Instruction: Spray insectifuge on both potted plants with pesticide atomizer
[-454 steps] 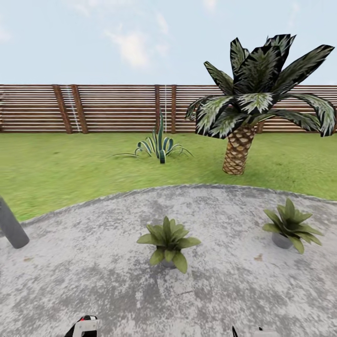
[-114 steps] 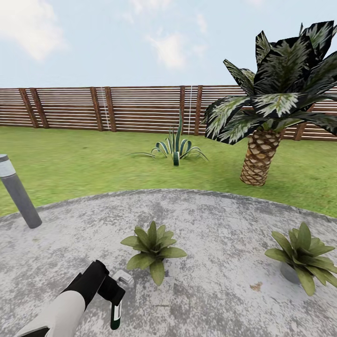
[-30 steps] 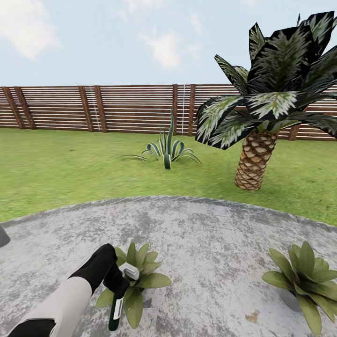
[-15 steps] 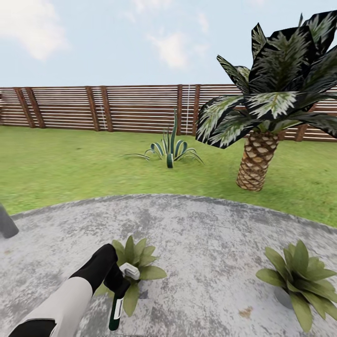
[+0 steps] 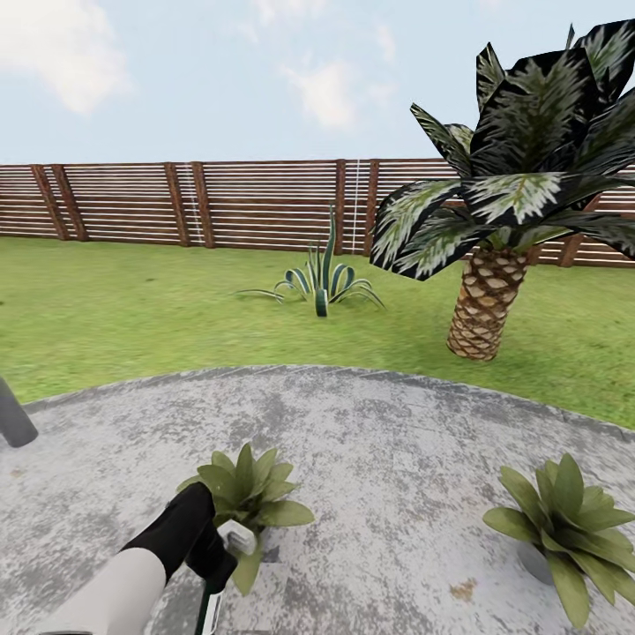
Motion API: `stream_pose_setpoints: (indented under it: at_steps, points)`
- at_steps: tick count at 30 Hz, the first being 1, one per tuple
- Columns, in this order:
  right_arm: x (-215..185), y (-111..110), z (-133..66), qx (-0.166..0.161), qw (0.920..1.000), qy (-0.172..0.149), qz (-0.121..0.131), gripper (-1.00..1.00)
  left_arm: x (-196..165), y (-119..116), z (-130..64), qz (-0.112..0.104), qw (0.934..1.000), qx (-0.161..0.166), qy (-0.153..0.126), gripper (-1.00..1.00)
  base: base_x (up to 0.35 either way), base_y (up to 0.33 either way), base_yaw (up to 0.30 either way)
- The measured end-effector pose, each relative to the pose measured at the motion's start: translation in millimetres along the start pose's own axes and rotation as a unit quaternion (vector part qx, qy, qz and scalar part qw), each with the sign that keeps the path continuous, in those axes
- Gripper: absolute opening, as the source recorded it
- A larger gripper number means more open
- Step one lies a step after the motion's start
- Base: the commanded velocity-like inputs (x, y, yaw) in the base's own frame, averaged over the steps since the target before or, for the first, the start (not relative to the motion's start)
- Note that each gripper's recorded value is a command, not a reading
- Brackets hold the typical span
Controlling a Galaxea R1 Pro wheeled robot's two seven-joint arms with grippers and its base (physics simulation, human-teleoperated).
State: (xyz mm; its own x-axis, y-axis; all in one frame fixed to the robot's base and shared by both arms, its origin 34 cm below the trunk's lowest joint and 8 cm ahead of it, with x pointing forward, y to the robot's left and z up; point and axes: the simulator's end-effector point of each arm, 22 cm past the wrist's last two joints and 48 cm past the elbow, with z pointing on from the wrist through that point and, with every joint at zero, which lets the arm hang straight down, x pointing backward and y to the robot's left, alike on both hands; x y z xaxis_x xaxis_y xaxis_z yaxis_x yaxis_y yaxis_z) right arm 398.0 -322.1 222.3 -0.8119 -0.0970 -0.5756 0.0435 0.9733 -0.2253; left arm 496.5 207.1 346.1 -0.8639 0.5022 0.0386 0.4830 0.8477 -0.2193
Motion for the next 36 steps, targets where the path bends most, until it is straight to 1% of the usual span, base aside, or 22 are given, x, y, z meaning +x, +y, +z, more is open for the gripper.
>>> stream_pose_setpoints:
  at_steps: [4, 7, 10, 13, 14, 17, 22, 24, 27, 30, 33, 36]
  points:
    - [0, 0, 0.0, 0.000, 1.0000, 0.000, 0.000, 1.00, -6, -4, -2.1, 0.002, 1.0000, 0.001, -0.005, -1.00, 0.000, 0.000, 0.000]
    - [0, 0, 0.0, 0.000, 1.0000, 0.000, 0.000, 1.00, -2, 2, -1.9, 0.001, 1.0000, -0.003, -0.002, -1.00, 0.000, 0.000, 0.000]
    - [0, 0, 0.1, 0.000, 1.0000, 0.000, 0.000, 1.00, 15, 19, 1.1, -0.007, 0.9999, -0.012, 0.009, -1.00, 0.000, 0.000, 0.000]
    - [0, -1, 0.1, 0.000, 1.0000, 0.000, 0.000, 1.00, 40, 40, 4.5, -0.024, 0.9993, -0.021, 0.021, -1.00, 0.000, 0.000, 0.000]
    - [0, -1, 0.2, 0.001, 1.0000, 0.000, 0.000, 1.00, 43, 42, 5.4, -0.027, 0.9992, -0.020, 0.022, -1.00, 0.000, 0.000, 0.000]
    - [0, -4, 0.4, 0.002, 1.0000, 0.000, -0.001, 1.00, 44, 39, 7.8, -0.026, 0.9992, -0.018, 0.024, -1.00, 0.000, 0.000, 0.000]
    - [1, -5, 0.5, 0.003, 1.0000, 0.000, -0.002, 1.00, 26, 7, 14.0, -0.012, 0.9998, 0.001, 0.016, -1.00, 0.000, 0.000, 0.000]
    - [1, -6, 0.5, 0.003, 1.0000, 0.000, -0.002, 1.00, 24, 5, 15.0, -0.007, 0.9999, -0.003, 0.016, -1.00, 0.000, 0.000, 0.000]
    - [1, -6, 0.6, 0.003, 1.0000, 0.000, -0.001, 1.00, 31, 15, 16.6, -0.009, 0.9996, -0.018, 0.022, -1.00, 0.000, 0.000, 0.000]
    - [1, -5, 0.6, 0.003, 1.0000, 0.000, -0.002, 1.00, 50, 40, 15.8, -0.022, 0.9986, -0.035, 0.033, -1.00, 0.000, 0.000, 0.000]
    - [1, -6, 0.5, 0.003, 1.0000, 0.000, -0.002, 1.00, 62, 53, 14.9, -0.030, 0.9978, -0.043, 0.040, -1.00, 0.000, 0.000, 0.000]
    - [1, -6, 0.6, 0.003, 1.0000, 0.000, -0.002, 1.00, 62, 50, 16.7, -0.031, 0.9979, -0.041, 0.040, -1.00, 0.000, 0.000, 0.000]
